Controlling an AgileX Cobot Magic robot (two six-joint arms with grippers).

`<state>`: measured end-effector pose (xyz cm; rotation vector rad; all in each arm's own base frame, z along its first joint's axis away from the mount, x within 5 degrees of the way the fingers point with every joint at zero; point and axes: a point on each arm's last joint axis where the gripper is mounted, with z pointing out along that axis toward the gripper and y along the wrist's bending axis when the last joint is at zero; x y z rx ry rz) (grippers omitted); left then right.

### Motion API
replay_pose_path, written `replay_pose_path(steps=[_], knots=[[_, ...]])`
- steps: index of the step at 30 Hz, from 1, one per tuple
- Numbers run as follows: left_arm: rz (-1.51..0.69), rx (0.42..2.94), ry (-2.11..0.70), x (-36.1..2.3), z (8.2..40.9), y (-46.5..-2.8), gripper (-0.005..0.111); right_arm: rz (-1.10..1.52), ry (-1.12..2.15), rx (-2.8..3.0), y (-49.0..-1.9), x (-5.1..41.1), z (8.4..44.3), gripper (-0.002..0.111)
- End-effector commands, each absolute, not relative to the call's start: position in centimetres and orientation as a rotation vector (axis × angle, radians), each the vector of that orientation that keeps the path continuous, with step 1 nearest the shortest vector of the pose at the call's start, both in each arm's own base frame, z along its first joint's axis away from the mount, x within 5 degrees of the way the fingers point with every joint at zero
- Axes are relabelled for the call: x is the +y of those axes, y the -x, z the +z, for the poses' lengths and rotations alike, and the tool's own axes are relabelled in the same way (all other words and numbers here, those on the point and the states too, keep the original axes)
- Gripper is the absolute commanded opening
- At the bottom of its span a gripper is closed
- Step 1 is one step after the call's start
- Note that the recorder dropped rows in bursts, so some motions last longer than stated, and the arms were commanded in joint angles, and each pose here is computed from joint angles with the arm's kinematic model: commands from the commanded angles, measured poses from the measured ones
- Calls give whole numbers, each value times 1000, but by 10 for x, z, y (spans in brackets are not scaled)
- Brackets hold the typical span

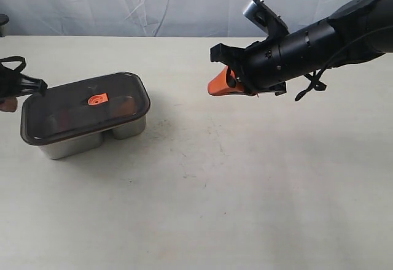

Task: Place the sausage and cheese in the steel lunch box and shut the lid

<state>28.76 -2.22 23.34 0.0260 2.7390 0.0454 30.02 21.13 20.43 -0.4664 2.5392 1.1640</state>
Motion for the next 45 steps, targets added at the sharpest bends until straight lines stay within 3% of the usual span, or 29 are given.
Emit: replay_pose_path(steps=[1, 8, 12, 19, 31, 45], knots=[[9, 2612, 5, -18, 240, -298, 0, 1152, 557, 2485, -295, 246, 206, 0], [-40, 2508, 183, 14, 251, -309, 0, 1192, 727, 2346, -306, 329, 212, -1], [-55, 2558, 142, 13, 233, -320, 0, 1122, 840, 2372, -312, 355, 195, -1], [-226, 2583, 29, 0, 221, -337, 0, 943, 953, 2473, -310, 351, 179, -1], [-290, 2617, 88, 13, 214, -347, 0, 948, 1111, 2562, -298, 345, 175, -1], [-317, 2613, 80, 11, 212, -349, 0, 927, 1061, 2564, -303, 348, 162, -1]])
